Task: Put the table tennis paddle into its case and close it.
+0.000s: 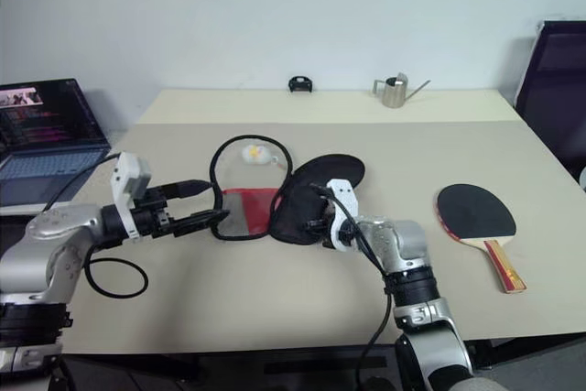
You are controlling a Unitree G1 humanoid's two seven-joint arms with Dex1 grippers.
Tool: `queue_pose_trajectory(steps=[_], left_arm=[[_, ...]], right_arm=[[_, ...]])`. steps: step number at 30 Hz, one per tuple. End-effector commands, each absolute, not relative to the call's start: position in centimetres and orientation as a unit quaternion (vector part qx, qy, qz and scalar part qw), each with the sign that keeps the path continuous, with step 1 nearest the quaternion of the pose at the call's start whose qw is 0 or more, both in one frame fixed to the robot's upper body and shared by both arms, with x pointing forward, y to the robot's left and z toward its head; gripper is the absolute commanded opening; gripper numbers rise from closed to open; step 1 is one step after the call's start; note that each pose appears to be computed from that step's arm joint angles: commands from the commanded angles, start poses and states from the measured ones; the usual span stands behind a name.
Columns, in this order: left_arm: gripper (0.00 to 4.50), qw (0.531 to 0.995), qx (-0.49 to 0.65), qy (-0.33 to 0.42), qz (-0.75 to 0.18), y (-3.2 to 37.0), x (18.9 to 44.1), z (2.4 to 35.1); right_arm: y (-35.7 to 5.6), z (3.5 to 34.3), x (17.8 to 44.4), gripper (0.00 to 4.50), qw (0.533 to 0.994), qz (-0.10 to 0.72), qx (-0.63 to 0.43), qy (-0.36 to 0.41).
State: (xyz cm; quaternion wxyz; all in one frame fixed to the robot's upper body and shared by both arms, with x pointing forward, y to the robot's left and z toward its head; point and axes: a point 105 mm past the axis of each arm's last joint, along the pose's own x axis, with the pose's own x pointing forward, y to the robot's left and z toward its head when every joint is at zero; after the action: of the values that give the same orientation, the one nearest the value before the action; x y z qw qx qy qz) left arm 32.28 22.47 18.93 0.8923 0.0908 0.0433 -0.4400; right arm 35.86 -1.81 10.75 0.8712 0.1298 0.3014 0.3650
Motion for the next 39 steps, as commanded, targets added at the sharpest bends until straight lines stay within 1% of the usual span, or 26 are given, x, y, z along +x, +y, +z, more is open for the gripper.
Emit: queue_pose_trajectory(steps=[1, 9, 14, 20, 23, 26, 30, 36, 39], left_arm=[[4.5, 0.889, 0.107, 0.023, -0.445, 22.4, 31.8, 20.3], [4.5, 0.883, 0.109, 0.026, -0.456, 22.1, 31.7, 20.4], [4.5, 0.88, 0.109, 0.027, -0.461, 21.9, 31.8, 20.5], [4.5, 0.867, 0.108, 0.023, -0.486, 20.7, 31.6, 20.5], [4.5, 0.859, 0.107, 0.019, -0.5, 20.1, 31.4, 20.7], [4.5, 0.848, 0.104, 0.02, -0.52, 19.1, 31.2, 20.7], [4.5, 0.826, 0.11, 0.022, -0.553, 17.7, 30.6, 20.6], [4.5, 0.813, 0.113, 0.025, -0.571, 16.5, 30.6, 20.6], [4.5, 0.809, 0.113, 0.024, -0.576, 16.1, 30.6, 20.7]], right_arm=[[-3.0, 12.0, 35.4, 0.03, 0.871, 0.371, 0.138, 0.29], [-5.7, 11.9, 34.1, 0.03, 0.866, 0.357, 0.146, 0.316], [-7.2, 11.6, 33.3, 0.03, 0.863, 0.355, 0.135, 0.332], [-10.2, 10.7, 32.9, 0.03, 0.864, 0.34, 0.101, 0.357], [-11.4, 10.5, 33.1, 0.03, 0.867, 0.333, 0.083, 0.362], [-12.5, 10.8, 34.0, 0.03, 0.872, 0.326, 0.068, 0.359], [-12.7, 10.8, 34.4, 0.03, 0.869, 0.336, 0.049, 0.361], [-13.2, 10.7, 35.0, 0.03, 0.864, 0.346, 0.017, 0.366], [-13.7, 11.1, 35.8, 0.03, 0.867, 0.343, 0.001, 0.362]])
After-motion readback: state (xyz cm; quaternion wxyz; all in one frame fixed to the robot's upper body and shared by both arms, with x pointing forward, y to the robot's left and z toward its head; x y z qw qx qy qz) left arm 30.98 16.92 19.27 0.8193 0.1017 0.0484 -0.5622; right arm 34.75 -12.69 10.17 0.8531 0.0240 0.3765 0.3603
